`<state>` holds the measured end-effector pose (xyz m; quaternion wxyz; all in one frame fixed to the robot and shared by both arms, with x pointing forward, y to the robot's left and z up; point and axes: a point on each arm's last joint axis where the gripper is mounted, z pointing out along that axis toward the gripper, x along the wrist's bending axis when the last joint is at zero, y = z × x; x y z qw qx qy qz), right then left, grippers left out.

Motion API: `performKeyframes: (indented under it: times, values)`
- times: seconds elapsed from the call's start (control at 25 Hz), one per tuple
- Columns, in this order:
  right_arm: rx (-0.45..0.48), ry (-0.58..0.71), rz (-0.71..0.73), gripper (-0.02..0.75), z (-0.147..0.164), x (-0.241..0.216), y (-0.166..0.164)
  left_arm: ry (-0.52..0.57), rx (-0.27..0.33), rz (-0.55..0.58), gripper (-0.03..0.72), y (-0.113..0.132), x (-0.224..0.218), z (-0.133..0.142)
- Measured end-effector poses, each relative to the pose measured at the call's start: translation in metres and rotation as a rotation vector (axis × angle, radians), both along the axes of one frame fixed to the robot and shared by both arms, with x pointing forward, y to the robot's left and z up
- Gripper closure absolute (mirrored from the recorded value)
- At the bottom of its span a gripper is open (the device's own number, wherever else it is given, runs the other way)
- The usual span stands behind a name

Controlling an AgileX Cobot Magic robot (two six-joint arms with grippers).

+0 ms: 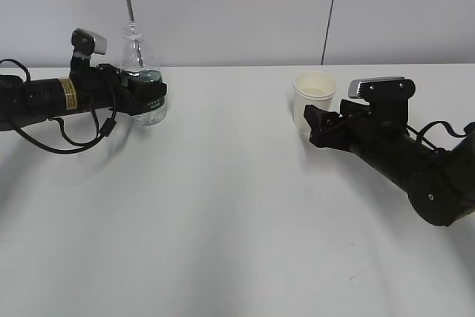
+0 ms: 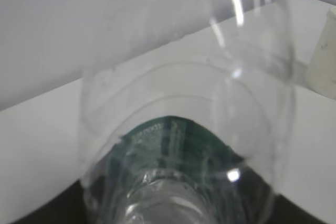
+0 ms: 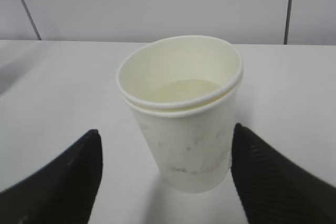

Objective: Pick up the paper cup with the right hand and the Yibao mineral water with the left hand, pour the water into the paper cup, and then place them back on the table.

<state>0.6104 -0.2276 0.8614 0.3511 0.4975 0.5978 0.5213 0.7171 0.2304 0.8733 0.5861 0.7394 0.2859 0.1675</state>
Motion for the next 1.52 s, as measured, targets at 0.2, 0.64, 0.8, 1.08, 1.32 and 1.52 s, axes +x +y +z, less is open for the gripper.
performKeyframes:
  times: [0.2, 0.64, 0.8, 1.08, 1.32, 1.52]
  values:
    - [0.0, 0.0, 0.0, 0.145, 0.0, 0.0, 0.0, -0.001, -0.002, 0.0, 0.291, 0.0, 0.0, 0.0]
    - [0.0, 0.0, 0.0, 0.145, 0.0, 0.0, 0.0, 0.015, 0.006, 0.005, 0.074, 0.0, 0.0, -0.006]
    - [0.007, 0.003, 0.009, 0.145, 0.0, 0.0, 0.001, 0.004, 0.007, 0.005, 0.074, 0.0, 0.0, -0.001]
    - [0.006, 0.006, 0.023, 0.145, -0.001, -0.002, 0.002, -0.045, 0.006, 0.0, 0.076, 0.0, 0.001, 0.024]
    - [0.009, 0.025, 0.023, 0.145, -0.005, -0.013, 0.0, -0.078, 0.004, 0.0, 0.083, 0.0, 0.0, 0.044]
    - [0.012, 0.021, 0.025, 0.145, 0.002, -0.025, -0.002, -0.107, 0.004, -0.001, 0.09, 0.0, -0.001, 0.06]
